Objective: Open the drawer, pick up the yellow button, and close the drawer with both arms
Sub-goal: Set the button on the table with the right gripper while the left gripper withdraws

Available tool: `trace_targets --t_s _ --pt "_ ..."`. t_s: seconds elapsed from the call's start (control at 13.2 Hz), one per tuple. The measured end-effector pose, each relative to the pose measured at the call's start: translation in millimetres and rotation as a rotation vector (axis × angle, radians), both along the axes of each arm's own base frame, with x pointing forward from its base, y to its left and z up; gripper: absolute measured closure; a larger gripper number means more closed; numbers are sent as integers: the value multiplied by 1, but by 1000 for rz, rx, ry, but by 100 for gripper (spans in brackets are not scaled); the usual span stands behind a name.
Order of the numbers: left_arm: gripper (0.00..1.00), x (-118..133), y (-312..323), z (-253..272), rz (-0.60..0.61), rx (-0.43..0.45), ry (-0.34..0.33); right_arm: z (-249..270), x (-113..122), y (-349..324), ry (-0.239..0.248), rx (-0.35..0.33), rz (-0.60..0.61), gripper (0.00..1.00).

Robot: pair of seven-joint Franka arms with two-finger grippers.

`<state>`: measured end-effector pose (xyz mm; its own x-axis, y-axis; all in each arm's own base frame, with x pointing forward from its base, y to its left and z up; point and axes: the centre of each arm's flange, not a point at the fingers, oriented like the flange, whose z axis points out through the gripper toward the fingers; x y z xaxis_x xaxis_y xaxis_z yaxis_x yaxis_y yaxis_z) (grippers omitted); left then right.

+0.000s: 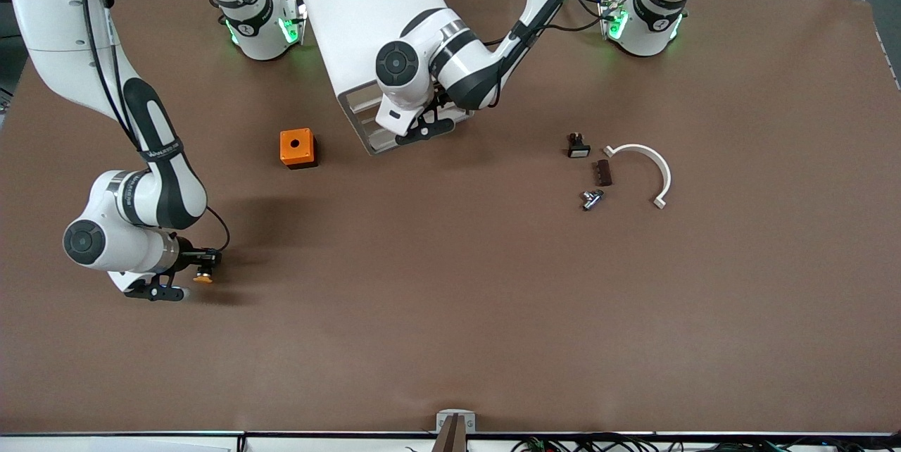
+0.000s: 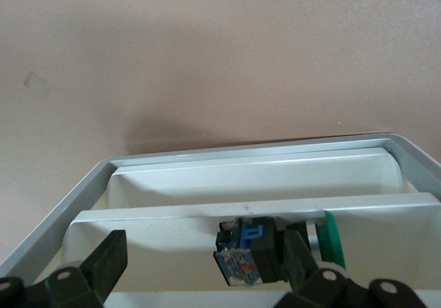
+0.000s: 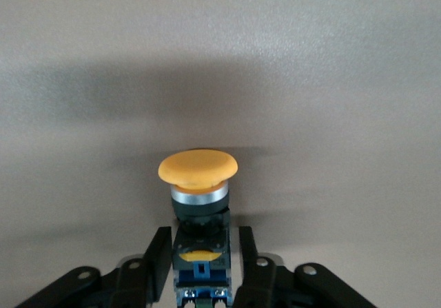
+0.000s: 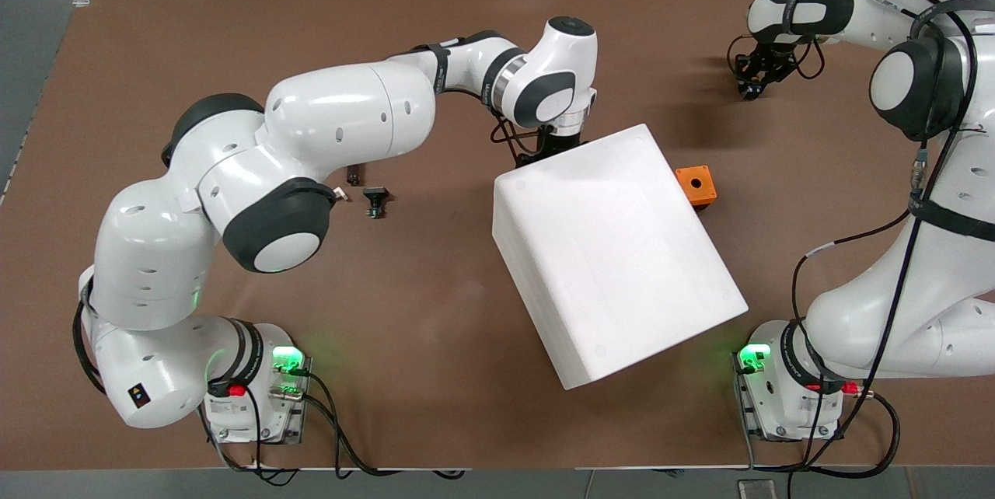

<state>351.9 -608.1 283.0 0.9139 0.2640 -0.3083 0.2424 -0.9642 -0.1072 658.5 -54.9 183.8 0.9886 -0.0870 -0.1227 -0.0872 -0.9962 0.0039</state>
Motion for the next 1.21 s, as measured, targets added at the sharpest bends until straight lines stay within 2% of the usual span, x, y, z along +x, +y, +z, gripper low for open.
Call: trace_targets --t_s 0.15,0.23,0.38,0.61,0.76,0.91,1.06,1.21 --pt "0 0 0 -2 -11 10 -14 11 8 2 -28 2 20 30" --pt "0 3 2 -3 -25 26 -43 21 14 4 -48 4 38 19" --pt "0 29 15 -3 -10 50 -119 48 20 4 -87 4 64 0" --pt "0 107 68 5 94 77 -186 85 22 -13 -135 6 93 0" --pt "0 163 114 24 169 85 -239 114 18 -27 -131 12 92 0" --pt "0 210 162 63 234 87 -314 165 11 -23 -126 19 97 0" --pt "0 246 216 116 310 73 -383 230 0 -9 -153 20 100 0" --pt "0 265 262 165 370 45 -425 289 -15 7 -204 19 105 0"
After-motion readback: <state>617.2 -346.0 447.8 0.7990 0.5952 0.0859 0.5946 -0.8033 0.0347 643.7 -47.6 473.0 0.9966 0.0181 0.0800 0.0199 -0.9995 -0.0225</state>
